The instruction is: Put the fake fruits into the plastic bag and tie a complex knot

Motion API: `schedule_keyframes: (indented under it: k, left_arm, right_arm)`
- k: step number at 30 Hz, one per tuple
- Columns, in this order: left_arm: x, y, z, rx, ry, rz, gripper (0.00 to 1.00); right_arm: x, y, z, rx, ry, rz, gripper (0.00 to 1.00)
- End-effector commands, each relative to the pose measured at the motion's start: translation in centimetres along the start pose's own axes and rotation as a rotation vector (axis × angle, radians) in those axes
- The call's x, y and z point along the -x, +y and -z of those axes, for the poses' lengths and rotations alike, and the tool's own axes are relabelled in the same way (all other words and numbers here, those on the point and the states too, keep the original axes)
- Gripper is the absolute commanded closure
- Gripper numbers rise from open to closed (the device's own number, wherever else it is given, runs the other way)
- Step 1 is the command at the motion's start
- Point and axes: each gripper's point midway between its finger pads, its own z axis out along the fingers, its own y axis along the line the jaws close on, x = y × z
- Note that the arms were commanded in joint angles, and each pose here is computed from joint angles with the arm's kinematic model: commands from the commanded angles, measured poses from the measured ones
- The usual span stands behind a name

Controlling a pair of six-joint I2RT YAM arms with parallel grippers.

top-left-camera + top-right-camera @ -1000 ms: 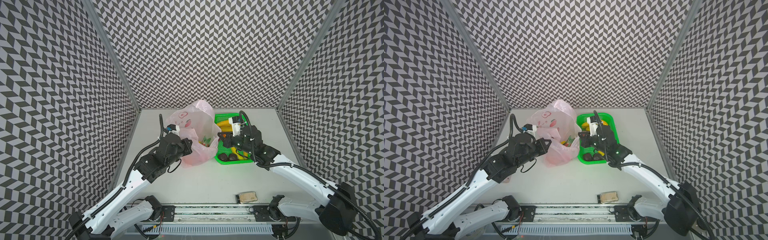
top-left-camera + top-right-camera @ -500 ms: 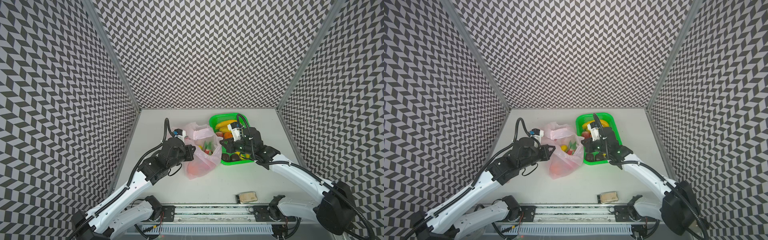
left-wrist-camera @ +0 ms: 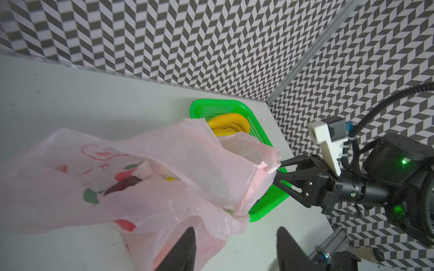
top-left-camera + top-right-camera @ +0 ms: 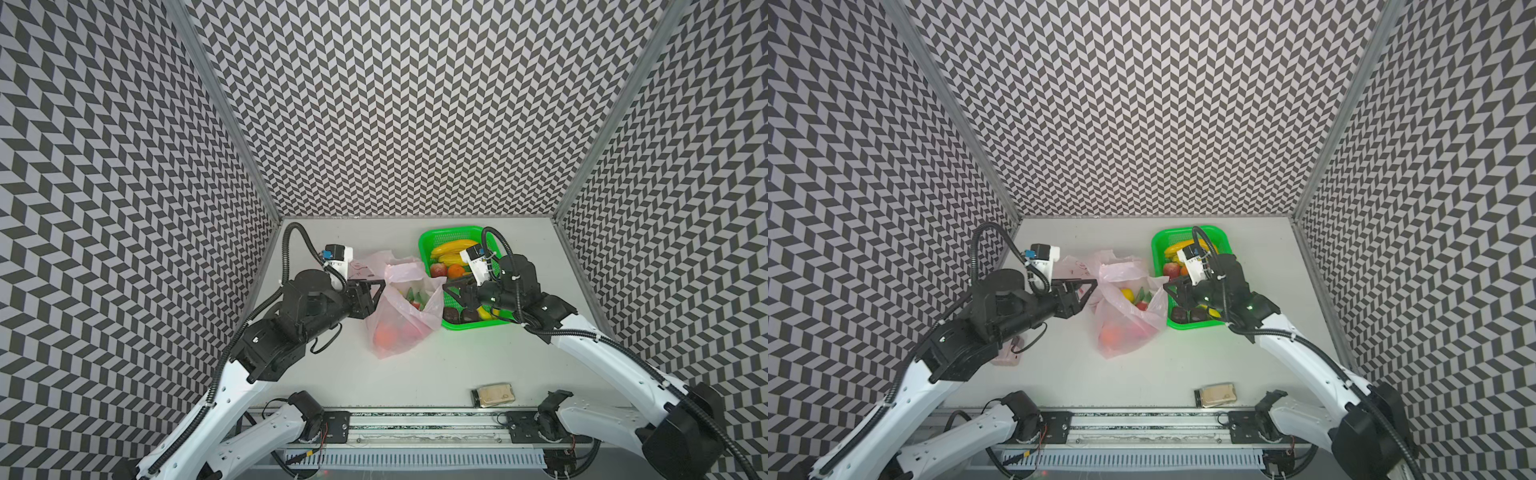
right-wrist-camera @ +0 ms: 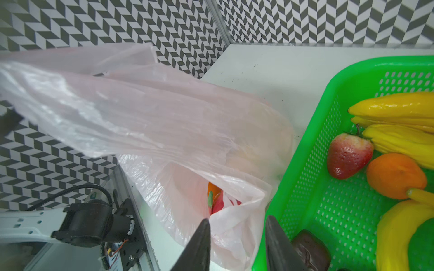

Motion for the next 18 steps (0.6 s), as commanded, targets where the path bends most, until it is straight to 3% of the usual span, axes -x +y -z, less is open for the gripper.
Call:
schedule_keyframes:
  k: [1,6,14,18]
  left_arm:
    - [0.3,2.3,0.3,0.099,0.042,-0.039,0.42]
    - [0.5,4.9,-1.2,0.132,0.127,-0.023,0.37]
    - [-0.9,8.8,-2.4,0.012,0.119,0.228,0.3]
    - [-2.1,7.8,-3.2,-0.172,0.143,0.334,0.22]
  right_arm:
    - [2.8,2.7,2.4,0.076,-0.097,0.168,0.61]
    - [3.0,4.2,3.8,0.121,-0.119,0.235,0.45]
    - [2.1,8.8,4.2,0.322,-0.123,0.345,0.48]
    - [3.1,8.3,2.8,0.189,-0.158,0.42,0.27]
